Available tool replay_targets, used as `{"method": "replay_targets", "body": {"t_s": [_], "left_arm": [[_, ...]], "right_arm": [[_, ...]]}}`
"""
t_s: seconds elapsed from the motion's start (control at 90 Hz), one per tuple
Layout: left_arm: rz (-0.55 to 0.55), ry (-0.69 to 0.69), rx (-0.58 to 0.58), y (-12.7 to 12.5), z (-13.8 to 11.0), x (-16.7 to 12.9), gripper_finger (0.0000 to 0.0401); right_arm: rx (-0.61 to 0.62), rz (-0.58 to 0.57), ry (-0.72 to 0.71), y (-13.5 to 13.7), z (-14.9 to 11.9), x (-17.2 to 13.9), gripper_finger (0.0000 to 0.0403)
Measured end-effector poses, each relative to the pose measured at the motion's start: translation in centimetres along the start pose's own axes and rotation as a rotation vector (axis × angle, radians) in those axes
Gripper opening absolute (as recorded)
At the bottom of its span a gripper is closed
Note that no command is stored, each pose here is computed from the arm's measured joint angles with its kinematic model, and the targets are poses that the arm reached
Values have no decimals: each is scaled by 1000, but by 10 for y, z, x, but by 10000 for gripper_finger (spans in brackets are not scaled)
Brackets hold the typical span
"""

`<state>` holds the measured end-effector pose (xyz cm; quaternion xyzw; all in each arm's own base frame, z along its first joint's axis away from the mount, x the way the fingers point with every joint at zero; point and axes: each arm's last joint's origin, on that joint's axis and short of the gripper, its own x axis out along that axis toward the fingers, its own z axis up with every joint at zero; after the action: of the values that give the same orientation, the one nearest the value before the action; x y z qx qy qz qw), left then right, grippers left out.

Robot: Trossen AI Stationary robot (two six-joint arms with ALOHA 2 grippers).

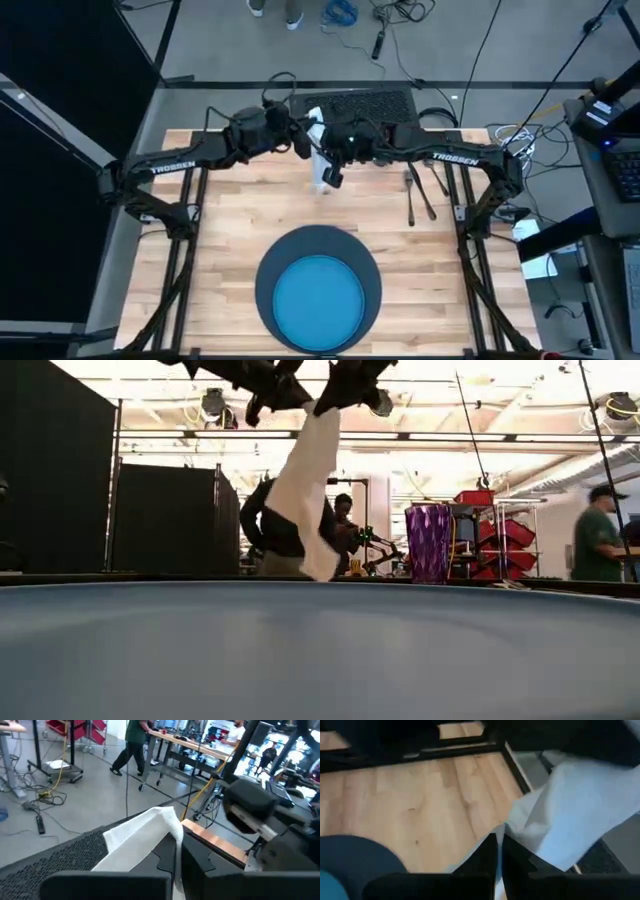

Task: Set table place
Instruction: Fold the table napkin

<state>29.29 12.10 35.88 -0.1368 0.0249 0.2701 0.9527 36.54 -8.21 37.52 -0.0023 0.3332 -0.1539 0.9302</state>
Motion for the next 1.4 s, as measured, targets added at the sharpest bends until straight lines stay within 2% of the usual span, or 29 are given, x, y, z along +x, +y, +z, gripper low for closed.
{"method": "replay_targets", "body": {"t_s": [0.156, 0.356, 0.644, 0.956, 1.044, 1.267, 1.4], "left_arm": [[13, 10, 13, 2, 13, -2, 0], [47, 140, 19, 5, -2, 2, 0], [87, 277, 35, 9, -15, -1, 0], [60, 294, 36, 12, -15, -2, 0], [83, 348, 46, 16, -19, -3, 0], [140, 425, 80, 21, -21, -16, 0], [183, 374, 101, 22, -7, -33, 0]], "right_arm": [[4, 14, 14, -12, 12, -21, 0], [17, 58, 53, -15, 11, -27, 0], [19, 84, 88, -8, 7, -18, 0], [30, 50, 71, -14, 9, -17, 0], [32, 61, 57, -14, 10, -14, 0], [28, 167, -3, -6, 15, 9, 0], [24, 227, 14, -6, 12, 23, 0]]}}
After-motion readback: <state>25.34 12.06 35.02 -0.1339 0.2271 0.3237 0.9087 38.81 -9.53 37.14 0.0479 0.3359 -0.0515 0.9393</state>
